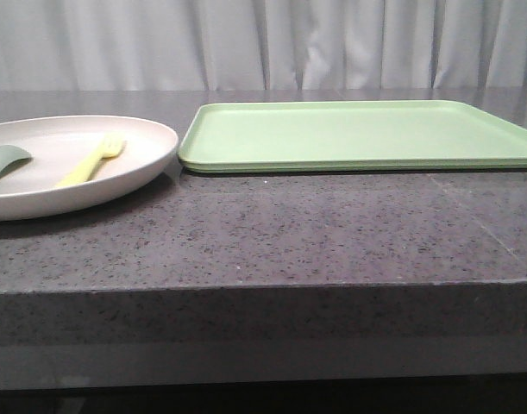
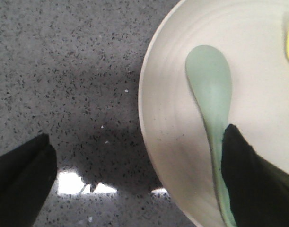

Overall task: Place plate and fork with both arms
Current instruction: 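Lower the left gripper and pinch the cream plate's rim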

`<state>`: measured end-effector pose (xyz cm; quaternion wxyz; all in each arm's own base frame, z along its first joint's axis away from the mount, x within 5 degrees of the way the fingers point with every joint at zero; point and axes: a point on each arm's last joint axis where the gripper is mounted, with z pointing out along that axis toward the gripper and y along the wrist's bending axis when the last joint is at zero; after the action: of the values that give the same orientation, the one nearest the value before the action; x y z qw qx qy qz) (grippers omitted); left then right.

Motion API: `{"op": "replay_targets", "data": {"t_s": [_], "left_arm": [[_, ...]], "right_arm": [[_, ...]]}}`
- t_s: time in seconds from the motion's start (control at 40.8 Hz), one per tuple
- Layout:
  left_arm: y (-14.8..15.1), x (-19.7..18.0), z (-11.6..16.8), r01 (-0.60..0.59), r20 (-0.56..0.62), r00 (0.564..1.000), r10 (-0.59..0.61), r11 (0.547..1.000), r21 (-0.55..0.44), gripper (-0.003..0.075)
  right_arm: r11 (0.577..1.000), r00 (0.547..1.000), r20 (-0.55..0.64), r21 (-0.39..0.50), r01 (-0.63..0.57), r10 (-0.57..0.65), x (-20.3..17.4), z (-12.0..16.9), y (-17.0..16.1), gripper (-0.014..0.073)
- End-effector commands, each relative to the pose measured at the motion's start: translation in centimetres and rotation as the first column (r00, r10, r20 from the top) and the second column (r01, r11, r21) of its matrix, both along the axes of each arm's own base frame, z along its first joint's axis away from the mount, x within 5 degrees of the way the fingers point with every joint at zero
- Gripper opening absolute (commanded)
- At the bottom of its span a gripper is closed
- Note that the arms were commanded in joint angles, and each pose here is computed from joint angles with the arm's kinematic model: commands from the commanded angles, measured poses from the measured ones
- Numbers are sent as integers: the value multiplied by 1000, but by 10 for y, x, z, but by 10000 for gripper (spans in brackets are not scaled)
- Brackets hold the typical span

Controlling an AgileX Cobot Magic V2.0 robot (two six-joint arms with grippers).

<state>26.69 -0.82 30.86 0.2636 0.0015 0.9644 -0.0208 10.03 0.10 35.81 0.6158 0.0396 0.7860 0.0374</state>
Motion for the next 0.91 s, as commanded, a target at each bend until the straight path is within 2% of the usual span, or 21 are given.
{"op": "replay_targets", "data": {"t_s": [0.0,0.196,0.588,0.735,0.882], "left_arm": [[1,14,10,-17,41,999,17,1000,-5,682],[0,32,-14,-54,-34,998,53,998,-23,667],[-1,42,-32,-61,-94,994,57,998,-34,493],[-1,42,-32,-61,-94,994,58,997,-36,344],[-1,42,-32,-62,-94,994,58,997,-38,133]], "right_arm": [[1000,994,113,-14,9,-7,1,19,-1,603],[1000,994,109,-14,8,-7,1,18,-1,603],[1000,994,109,-14,8,-7,1,18,-1,603],[1000,994,109,-14,8,-7,1,18,-1,603],[1000,994,109,-14,8,-7,1,18,-1,603]]}}
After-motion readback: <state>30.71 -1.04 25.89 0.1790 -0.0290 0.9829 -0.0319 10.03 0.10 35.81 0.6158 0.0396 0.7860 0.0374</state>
